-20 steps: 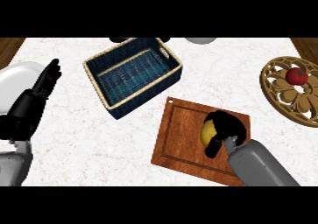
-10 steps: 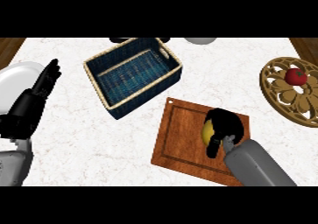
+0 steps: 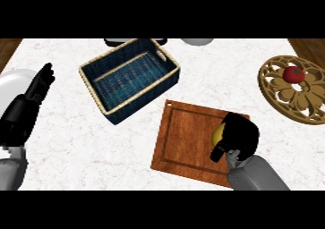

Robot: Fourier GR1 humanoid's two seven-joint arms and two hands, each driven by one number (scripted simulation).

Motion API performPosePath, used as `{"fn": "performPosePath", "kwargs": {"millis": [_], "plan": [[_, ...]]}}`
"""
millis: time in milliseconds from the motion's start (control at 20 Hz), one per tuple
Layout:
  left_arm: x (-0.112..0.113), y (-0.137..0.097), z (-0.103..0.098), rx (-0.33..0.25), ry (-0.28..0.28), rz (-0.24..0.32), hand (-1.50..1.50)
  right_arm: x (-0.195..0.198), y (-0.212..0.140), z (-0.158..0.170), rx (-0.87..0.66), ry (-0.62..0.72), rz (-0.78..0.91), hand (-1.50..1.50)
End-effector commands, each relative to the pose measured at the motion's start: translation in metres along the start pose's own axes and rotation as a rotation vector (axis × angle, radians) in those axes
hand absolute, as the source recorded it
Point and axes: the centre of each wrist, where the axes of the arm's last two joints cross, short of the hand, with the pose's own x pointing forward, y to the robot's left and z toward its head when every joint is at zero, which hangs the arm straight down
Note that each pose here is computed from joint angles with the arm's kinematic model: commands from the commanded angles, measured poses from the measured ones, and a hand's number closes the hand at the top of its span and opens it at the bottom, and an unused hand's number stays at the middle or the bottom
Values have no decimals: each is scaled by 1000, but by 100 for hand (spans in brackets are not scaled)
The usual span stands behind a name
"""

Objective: Pick the lemon from the cutting board and place it in the basket

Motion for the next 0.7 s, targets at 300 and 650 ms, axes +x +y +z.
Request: {"fn": "performPosePath", "kwargs": {"millis": [300, 650], "plan": [[-3, -4, 8, -11, 0, 4, 0, 29, -118, 75, -544, -16, -542, 150], [14, 1, -15, -41, -24, 7, 0, 66, -188, 148, -728, -164, -612, 150]]}}
